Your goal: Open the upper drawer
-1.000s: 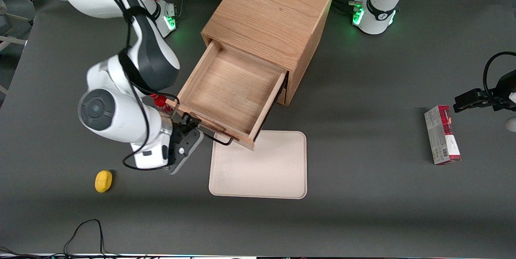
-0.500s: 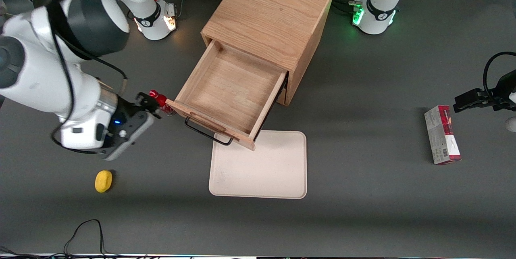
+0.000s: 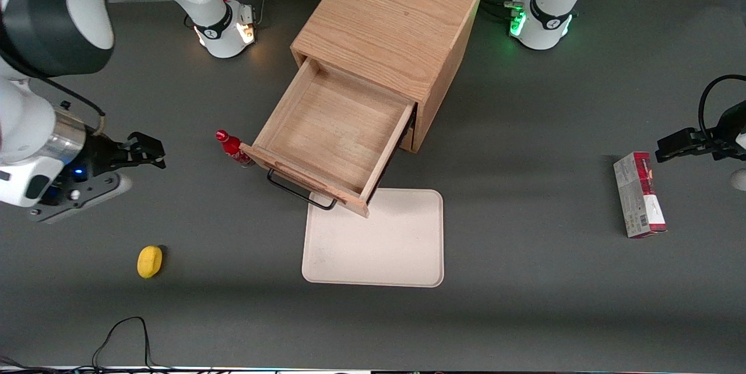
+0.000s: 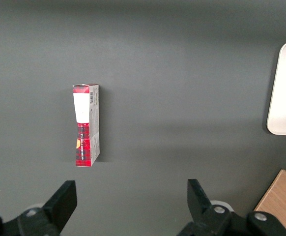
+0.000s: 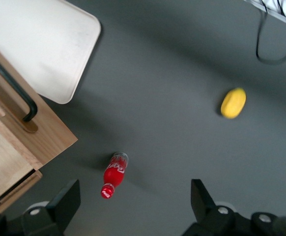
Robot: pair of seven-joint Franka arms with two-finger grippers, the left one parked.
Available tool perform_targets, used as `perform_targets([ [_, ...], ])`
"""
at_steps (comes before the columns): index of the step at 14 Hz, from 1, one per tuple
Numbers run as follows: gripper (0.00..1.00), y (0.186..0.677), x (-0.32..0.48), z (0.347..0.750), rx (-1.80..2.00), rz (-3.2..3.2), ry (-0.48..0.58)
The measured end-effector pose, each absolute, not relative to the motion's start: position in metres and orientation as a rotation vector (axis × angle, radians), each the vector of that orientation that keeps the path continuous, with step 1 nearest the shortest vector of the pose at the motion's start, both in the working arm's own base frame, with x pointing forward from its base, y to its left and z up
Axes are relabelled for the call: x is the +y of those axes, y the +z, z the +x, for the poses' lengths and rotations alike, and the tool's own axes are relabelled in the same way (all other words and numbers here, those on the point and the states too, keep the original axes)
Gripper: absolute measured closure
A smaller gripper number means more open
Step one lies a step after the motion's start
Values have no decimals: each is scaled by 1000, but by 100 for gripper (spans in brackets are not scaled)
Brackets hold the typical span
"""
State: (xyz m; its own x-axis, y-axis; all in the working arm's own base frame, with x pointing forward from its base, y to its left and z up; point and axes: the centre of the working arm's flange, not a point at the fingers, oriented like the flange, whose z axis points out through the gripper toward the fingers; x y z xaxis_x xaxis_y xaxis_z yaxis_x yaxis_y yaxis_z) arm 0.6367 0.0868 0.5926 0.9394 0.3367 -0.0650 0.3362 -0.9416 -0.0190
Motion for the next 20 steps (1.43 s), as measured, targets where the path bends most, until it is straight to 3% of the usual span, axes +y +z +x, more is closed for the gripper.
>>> perform_targets([
  [4,0,595,26,612,-291,-3062,36],
  [8,0,591,-13,595,-201,-3088,43],
  [20,0,592,-24,592,-85,-3136,17],
])
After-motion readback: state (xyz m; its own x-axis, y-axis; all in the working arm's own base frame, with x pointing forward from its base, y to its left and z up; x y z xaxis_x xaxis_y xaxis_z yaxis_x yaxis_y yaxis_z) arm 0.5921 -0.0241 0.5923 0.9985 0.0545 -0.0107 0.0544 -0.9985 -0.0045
